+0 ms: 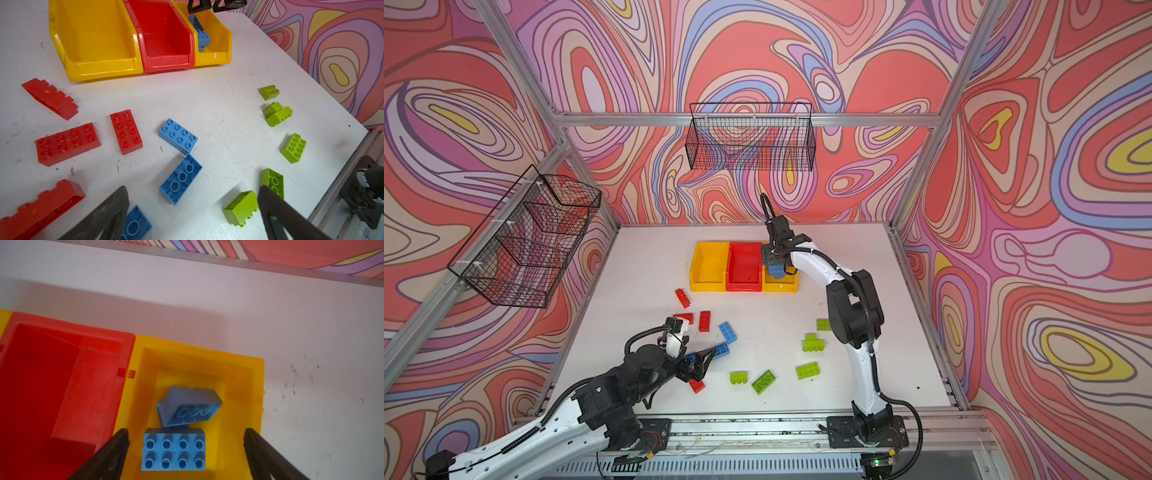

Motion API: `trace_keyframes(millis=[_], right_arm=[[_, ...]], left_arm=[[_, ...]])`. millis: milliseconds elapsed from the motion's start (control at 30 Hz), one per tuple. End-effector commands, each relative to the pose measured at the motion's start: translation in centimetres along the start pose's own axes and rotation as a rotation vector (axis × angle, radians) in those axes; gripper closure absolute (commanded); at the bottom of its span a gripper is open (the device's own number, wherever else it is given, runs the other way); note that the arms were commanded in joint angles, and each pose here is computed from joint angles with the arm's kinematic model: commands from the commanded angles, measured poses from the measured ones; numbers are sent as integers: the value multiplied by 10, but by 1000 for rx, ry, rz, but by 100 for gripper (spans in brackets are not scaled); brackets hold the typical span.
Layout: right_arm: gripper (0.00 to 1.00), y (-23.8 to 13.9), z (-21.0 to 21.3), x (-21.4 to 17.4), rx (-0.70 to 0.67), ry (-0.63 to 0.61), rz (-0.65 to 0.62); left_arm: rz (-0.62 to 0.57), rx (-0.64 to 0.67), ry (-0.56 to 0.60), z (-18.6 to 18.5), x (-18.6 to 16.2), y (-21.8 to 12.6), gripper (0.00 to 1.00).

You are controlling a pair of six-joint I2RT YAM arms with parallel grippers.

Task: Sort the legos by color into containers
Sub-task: 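Place the blue brick into the yellow bin and release, then reach the right gripper toward a blue brick near the red bricks and grasp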

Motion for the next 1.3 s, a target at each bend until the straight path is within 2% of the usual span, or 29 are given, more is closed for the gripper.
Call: trace_keyframes(millis=[0,200,433,733,1100,1267], right_arm=[[8,-19,-1,4,21,6,-12],[9,-65,3,-22,99,4,-21],[12,-92,25,-91,196,-38,53],[16,-100,59,-160,252,-111,150],[22,-96,87,-196,335,-109,216],[23,-88,100,-212,330,-134,247]], left_arm=[[-2,24,1,1,7,-3,0],[13,38,-4,1,9,-3,0],[19,44,-43,4,5,-7,0],[26,66,-99,11,-11,-14,0],[6,102,-175,23,-30,-28,0],[-10,103,-208,26,-39,-29,0]])
Point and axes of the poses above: each gripper's point midway between its finger pads, its own y axis out along the fingers, its own z axis along the line the jaws close on, x = y × z, the point moved 8 cm from there along -y, back along the fingers, and after that the axes turned 13 degrees about y, right-handed, at the moved point
